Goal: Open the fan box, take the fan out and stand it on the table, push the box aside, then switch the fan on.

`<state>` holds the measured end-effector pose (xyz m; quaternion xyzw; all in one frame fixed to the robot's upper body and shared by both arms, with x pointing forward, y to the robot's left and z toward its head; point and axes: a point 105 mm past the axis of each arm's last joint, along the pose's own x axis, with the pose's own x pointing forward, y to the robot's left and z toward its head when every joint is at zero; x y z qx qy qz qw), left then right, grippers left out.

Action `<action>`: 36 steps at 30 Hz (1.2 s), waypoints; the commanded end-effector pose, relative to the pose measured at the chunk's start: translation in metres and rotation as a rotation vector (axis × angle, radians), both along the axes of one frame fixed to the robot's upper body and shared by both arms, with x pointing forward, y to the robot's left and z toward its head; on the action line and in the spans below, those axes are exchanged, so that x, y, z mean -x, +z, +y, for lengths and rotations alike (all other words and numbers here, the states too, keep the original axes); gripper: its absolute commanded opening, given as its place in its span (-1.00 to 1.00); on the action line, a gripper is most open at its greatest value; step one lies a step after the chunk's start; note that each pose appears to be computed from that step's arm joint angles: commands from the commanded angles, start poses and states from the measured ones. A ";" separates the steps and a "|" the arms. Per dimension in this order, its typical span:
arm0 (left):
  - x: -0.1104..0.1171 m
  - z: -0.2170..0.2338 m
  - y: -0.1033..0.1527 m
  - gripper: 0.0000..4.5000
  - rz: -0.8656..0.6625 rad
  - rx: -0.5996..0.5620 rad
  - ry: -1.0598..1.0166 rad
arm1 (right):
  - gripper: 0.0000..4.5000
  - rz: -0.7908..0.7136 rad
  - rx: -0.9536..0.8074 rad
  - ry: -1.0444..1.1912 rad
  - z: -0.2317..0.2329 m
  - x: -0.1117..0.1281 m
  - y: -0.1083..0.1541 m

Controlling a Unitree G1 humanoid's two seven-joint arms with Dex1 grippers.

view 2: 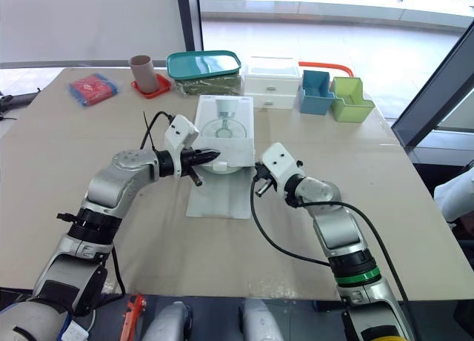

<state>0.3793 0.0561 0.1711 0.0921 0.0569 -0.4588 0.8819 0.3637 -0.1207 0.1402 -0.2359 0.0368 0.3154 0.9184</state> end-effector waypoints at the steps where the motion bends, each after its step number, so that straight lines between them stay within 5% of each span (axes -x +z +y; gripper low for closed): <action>1: 0.000 0.000 -0.006 -1.00 0.018 -0.006 0.002 | -0.96 -0.048 -0.015 0.012 -0.001 0.001 0.012; 12: 0.000 0.000 -0.004 -1.00 0.016 -0.003 -0.003 | -0.96 -0.061 0.009 -0.101 -0.041 -0.003 0.015; 18: 0.000 0.000 -0.004 -1.00 0.015 -0.004 -0.005 | -0.96 -0.174 -0.010 -0.166 -0.076 -0.012 0.054; 25: 0.000 0.000 -0.003 -1.00 0.012 0.004 0.000 | -0.96 -0.307 -0.082 0.058 -0.018 -0.003 0.100; 36: 0.003 0.002 -0.003 -1.00 0.012 0.017 0.012 | -0.96 -0.154 -0.071 0.188 0.038 -0.001 0.057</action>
